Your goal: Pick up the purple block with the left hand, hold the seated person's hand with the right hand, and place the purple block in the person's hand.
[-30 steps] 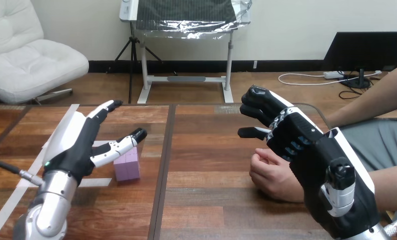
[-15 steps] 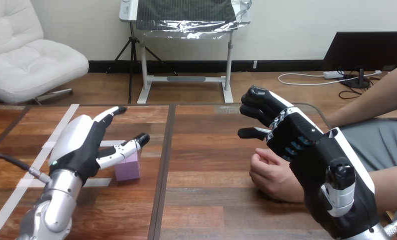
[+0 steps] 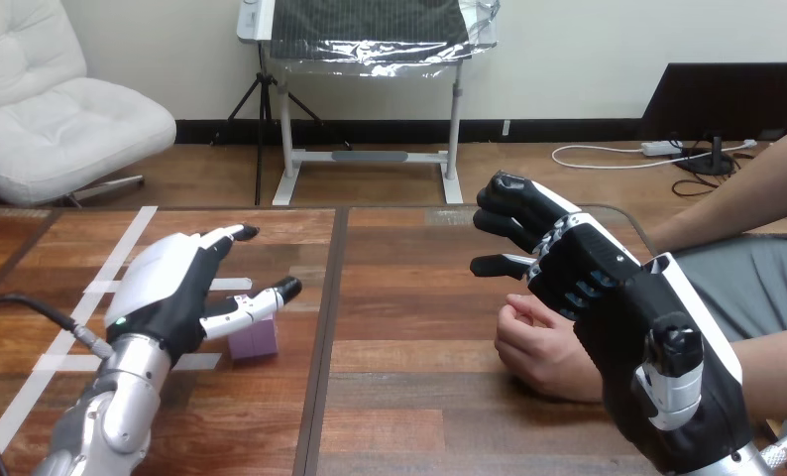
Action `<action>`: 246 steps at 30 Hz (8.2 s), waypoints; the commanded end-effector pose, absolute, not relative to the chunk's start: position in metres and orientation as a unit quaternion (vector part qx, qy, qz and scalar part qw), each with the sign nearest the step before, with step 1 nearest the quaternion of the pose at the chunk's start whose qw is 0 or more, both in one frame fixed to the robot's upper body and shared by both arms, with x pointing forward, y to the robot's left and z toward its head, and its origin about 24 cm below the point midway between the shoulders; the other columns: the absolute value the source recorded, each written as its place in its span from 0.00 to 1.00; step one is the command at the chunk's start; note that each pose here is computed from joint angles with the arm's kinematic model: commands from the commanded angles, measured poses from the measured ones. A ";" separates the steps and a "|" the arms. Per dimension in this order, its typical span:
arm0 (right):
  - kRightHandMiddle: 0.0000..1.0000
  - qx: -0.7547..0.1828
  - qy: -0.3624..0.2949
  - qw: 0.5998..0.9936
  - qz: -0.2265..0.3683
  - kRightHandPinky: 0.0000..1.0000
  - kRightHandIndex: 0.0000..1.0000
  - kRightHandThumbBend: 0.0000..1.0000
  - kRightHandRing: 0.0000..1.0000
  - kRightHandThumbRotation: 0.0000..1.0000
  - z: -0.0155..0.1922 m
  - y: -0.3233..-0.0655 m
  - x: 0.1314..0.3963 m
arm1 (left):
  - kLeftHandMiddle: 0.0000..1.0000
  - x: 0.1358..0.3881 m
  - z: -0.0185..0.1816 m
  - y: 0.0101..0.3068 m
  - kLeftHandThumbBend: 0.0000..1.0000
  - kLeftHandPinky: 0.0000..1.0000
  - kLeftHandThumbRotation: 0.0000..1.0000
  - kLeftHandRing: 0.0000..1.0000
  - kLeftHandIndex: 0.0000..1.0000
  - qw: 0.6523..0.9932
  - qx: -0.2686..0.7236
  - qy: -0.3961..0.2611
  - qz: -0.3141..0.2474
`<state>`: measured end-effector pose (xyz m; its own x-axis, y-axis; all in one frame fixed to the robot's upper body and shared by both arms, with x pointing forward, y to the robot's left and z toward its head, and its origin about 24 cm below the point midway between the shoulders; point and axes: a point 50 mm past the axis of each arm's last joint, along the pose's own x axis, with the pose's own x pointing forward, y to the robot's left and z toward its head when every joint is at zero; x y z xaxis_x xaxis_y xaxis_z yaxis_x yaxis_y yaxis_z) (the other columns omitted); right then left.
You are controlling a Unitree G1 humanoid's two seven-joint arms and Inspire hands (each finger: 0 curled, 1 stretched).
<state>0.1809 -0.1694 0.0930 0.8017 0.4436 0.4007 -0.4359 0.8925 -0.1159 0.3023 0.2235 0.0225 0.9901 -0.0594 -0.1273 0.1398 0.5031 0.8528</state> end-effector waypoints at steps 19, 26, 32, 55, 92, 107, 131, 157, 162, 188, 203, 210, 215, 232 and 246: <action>0.90 -0.016 -0.258 0.939 0.226 0.76 0.88 1.00 0.89 1.00 0.110 -0.170 0.184 | 0.94 0.331 0.038 0.220 0.69 1.00 0.78 0.98 0.89 0.833 0.547 0.039 -0.066; 0.90 -0.012 -0.261 0.938 0.226 0.76 0.88 1.00 0.89 1.00 0.109 -0.170 0.183 | 0.94 0.334 0.034 0.220 0.70 1.00 0.75 0.98 0.89 0.826 0.556 0.052 -0.074; 0.89 -0.015 -0.262 0.939 0.223 0.75 0.88 1.00 0.89 1.00 0.110 -0.171 0.183 | 0.94 0.335 0.032 0.220 0.73 1.00 0.70 0.99 0.89 0.823 0.559 0.061 -0.079; 0.90 -0.011 -0.261 0.940 0.220 0.75 0.88 1.00 0.89 1.00 0.111 -0.174 0.179 | 0.94 0.341 0.024 0.219 0.79 1.00 0.47 0.98 0.90 0.804 0.580 0.105 -0.085; 0.89 -0.013 -0.269 0.938 0.217 0.75 0.88 1.00 0.89 1.00 0.112 -0.173 0.177 | 0.78 0.343 0.016 0.221 0.80 0.83 0.17 0.78 0.78 0.805 0.573 0.141 -0.059; 0.89 -0.011 -0.270 0.938 0.217 0.74 0.88 1.00 0.88 1.00 0.112 -0.172 0.177 | 0.75 0.344 0.016 0.219 0.77 0.68 0.11 0.72 0.73 0.811 0.565 0.145 -0.051; 0.89 -0.009 -0.270 0.938 0.220 0.75 0.88 1.00 0.89 1.00 0.112 -0.172 0.178 | 0.56 0.342 0.018 0.216 0.70 0.57 0.00 0.54 0.57 0.826 0.552 0.113 -0.028; 0.89 -0.011 -0.268 0.938 0.221 0.75 0.88 1.00 0.89 1.00 0.111 -0.172 0.181 | 0.49 0.339 0.015 0.218 0.69 0.48 0.00 0.46 0.50 0.836 0.539 0.103 -0.009; 0.89 -0.014 -0.266 0.938 0.223 0.76 0.88 0.98 0.89 1.00 0.110 -0.173 0.183 | 0.48 0.338 0.016 0.219 0.70 0.46 0.00 0.45 0.50 0.837 0.537 0.101 -0.007; 0.90 -0.115 -0.234 0.945 0.198 0.82 0.89 0.94 0.89 0.83 0.108 -0.188 0.205 | 0.33 0.319 0.046 0.209 0.71 0.16 0.00 0.22 0.49 0.893 0.449 0.000 0.038; 0.90 -0.218 -0.217 0.937 0.164 0.80 0.89 0.87 0.88 0.80 0.101 -0.210 0.227 | 0.38 0.290 0.077 0.199 0.68 0.20 0.00 0.28 0.48 0.919 0.380 -0.076 0.065; 0.90 -0.247 -0.200 0.936 0.149 0.79 0.90 0.84 0.87 0.73 0.099 -0.220 0.236 | 0.41 0.276 0.091 0.195 0.67 0.24 0.00 0.33 0.47 0.923 0.361 -0.116 0.069; 0.91 -0.260 -0.192 0.935 0.144 0.80 0.91 0.82 0.88 0.70 0.099 -0.228 0.244 | 0.42 0.266 0.102 0.193 0.66 0.27 0.00 0.35 0.47 0.927 0.339 -0.148 0.064; 0.92 -0.313 -0.165 0.927 0.125 0.79 0.92 0.88 0.88 0.70 0.104 -0.249 0.259 | 0.42 0.239 0.131 0.188 0.62 0.33 0.00 0.38 0.45 0.930 0.287 -0.223 0.063; 0.91 -0.343 -0.158 0.919 0.113 0.75 0.93 0.93 0.86 0.69 0.110 -0.259 0.264 | 0.40 0.223 0.140 0.185 0.61 0.31 0.00 0.36 0.43 0.932 0.249 -0.254 0.066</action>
<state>0.2208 -0.2410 0.0415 0.9238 0.3770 -0.0663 -0.3496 0.7606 -0.5470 0.2231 0.1952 0.0268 0.9987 0.0444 -0.0246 -0.0211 0.8043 0.5939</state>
